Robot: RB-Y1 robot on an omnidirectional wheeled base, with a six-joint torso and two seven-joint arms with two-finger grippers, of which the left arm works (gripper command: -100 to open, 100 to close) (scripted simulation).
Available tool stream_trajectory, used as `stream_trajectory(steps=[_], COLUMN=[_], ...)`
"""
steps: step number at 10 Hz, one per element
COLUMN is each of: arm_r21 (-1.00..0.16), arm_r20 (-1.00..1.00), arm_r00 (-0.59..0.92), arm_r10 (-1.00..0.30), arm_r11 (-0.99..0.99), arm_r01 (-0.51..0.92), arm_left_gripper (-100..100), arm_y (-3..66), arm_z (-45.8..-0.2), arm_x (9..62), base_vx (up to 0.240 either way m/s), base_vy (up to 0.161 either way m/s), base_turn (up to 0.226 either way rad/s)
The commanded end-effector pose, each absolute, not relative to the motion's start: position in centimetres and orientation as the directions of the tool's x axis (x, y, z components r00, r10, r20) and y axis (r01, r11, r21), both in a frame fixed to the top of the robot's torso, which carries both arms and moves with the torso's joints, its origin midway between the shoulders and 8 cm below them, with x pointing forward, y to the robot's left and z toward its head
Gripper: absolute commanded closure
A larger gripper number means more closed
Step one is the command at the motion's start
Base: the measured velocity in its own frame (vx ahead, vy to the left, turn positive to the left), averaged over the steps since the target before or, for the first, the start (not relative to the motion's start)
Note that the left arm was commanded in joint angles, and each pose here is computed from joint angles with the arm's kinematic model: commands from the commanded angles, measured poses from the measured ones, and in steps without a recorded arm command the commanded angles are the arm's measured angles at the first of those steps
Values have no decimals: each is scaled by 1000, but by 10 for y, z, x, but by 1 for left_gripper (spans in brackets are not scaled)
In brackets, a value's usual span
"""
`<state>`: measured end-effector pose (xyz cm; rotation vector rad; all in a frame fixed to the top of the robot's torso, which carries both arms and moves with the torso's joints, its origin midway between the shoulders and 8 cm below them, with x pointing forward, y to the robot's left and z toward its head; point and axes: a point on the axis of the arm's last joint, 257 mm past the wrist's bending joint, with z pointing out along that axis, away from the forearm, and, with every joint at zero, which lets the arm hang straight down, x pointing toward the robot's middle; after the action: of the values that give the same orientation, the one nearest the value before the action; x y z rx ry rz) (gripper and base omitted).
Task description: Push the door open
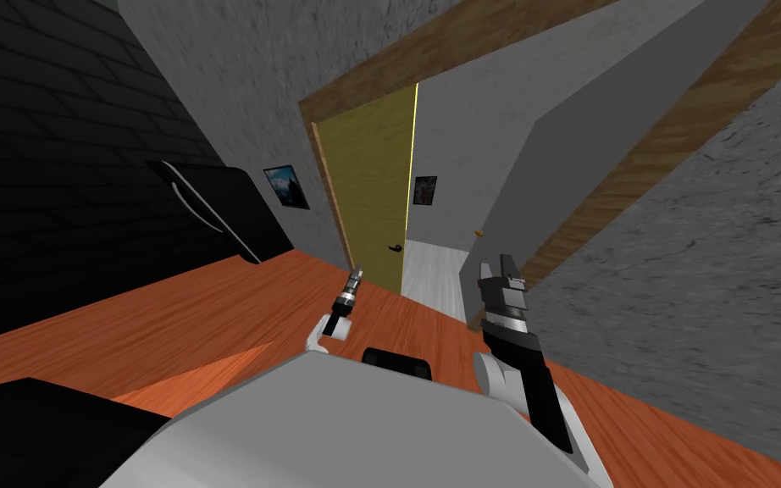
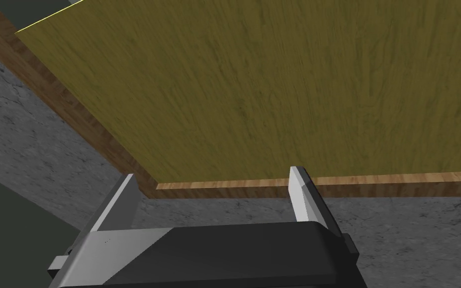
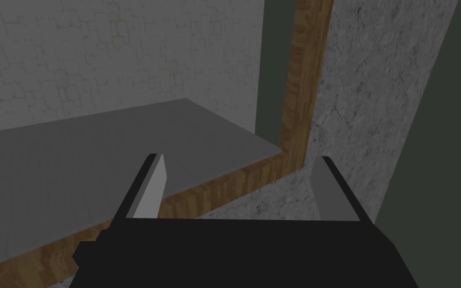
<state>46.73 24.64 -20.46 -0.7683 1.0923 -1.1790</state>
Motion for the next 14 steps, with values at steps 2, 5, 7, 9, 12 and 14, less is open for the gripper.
stream_trajectory(steps=[2, 5, 7, 9, 12, 14], arm_r21=[-926, -940, -949, -957, -968, -971], arm_r20=[-240, -222, -209, -195, -174, -167], arm_r00=[-10, -39, -57, -75, -102, -110], arm_r10=[-971, -974, -976, -978, -979, -980], arm_r11=[226, 203, 188, 173, 151, 144], arm_r01=[302, 272, 252, 232, 202, 192], arm_left_gripper=[-100, -100, -100, -100, -100, -100], arm_y=[241, 232, 226, 220, 210, 206], arm_z=[-225, -247, -261, -274, -293, -299], arm_x=[473, 478, 480, 483, 485, 485], base_vx=[92, 100, 96, 110, 101, 71], base_vy=[12, 17, 11, 18, 14, 12], base_turn=[-12, -11, -8, -12, -9, -7])
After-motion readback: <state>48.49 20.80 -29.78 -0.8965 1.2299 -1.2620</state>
